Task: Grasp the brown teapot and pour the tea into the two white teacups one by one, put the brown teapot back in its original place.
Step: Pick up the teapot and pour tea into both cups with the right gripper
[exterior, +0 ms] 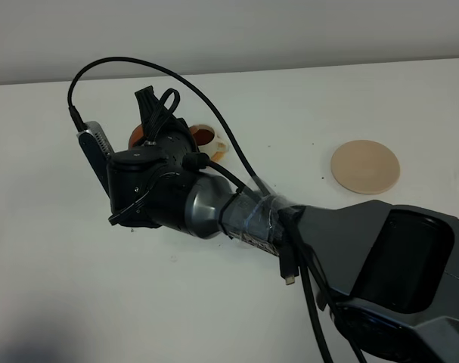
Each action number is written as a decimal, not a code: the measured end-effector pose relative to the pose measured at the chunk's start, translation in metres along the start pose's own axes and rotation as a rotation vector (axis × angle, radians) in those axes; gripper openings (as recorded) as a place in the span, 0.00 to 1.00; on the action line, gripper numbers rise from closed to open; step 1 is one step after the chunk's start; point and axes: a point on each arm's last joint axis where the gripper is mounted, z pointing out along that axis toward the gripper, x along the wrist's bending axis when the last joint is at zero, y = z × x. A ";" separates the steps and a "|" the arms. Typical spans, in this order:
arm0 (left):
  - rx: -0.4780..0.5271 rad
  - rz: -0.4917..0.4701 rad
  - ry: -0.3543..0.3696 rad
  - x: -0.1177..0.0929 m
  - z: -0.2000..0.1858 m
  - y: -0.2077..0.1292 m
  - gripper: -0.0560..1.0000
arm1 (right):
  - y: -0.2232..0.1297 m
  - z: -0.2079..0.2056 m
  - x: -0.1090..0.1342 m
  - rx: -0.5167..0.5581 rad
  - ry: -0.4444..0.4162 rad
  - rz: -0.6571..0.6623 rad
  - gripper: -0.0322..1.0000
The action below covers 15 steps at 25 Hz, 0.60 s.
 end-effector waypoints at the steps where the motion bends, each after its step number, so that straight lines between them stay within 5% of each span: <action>1: 0.000 0.000 0.000 0.000 0.000 0.000 0.49 | 0.002 0.002 0.002 0.003 -0.002 -0.013 0.14; 15: 0.000 0.000 0.000 0.000 0.000 0.000 0.49 | 0.006 -0.001 -0.001 0.035 -0.089 -0.151 0.14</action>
